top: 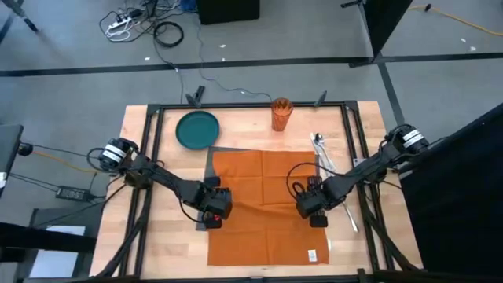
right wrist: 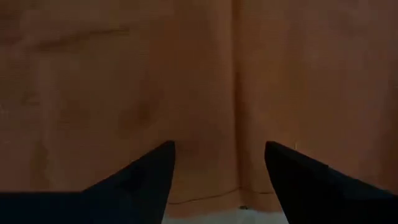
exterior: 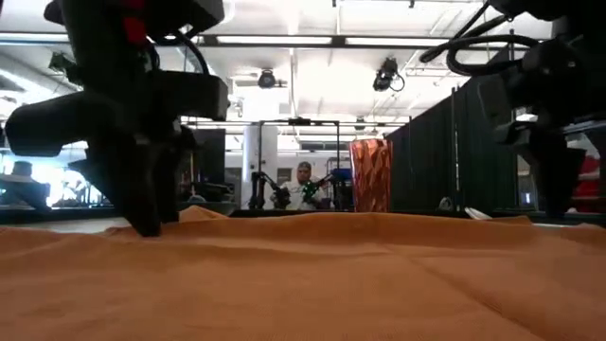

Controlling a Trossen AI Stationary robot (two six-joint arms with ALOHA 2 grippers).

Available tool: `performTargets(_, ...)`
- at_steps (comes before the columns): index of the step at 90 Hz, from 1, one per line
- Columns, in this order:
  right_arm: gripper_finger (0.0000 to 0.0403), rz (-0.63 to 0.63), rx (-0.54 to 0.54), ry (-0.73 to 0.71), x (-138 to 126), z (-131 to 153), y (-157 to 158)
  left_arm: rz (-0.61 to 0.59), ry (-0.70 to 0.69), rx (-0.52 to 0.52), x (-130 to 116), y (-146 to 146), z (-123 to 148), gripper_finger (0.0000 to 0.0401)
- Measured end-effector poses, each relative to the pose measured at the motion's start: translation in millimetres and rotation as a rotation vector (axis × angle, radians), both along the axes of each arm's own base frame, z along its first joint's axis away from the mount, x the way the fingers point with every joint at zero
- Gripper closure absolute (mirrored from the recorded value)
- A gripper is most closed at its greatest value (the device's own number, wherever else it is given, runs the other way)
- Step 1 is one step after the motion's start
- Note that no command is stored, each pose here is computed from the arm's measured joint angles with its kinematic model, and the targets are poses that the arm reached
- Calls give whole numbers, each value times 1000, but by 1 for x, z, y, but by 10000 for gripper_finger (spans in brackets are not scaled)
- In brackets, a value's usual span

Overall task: Set table place
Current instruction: Fold the orange table napkin

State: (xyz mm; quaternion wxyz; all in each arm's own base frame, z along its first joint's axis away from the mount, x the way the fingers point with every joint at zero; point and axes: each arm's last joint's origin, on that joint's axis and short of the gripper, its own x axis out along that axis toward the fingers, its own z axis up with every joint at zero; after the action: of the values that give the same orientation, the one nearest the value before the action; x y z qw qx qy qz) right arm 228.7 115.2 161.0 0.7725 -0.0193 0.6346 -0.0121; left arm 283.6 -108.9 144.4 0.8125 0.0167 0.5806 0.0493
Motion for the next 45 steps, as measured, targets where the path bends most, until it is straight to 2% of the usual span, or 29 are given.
performTargets(18, 181, -2, -32, -17, 0, 0, -1, -2, 21, -11, -3, 1, -2, 273)
performTargets(29, 184, 8, -50, 3, -6, -10, -4, -9, 20, -14, -2, 1, -2, 298)
performTargets(45, 196, 8, -10, 9, -12, -20, -6, -12, 23, -16, -3, 0, -2, 328)
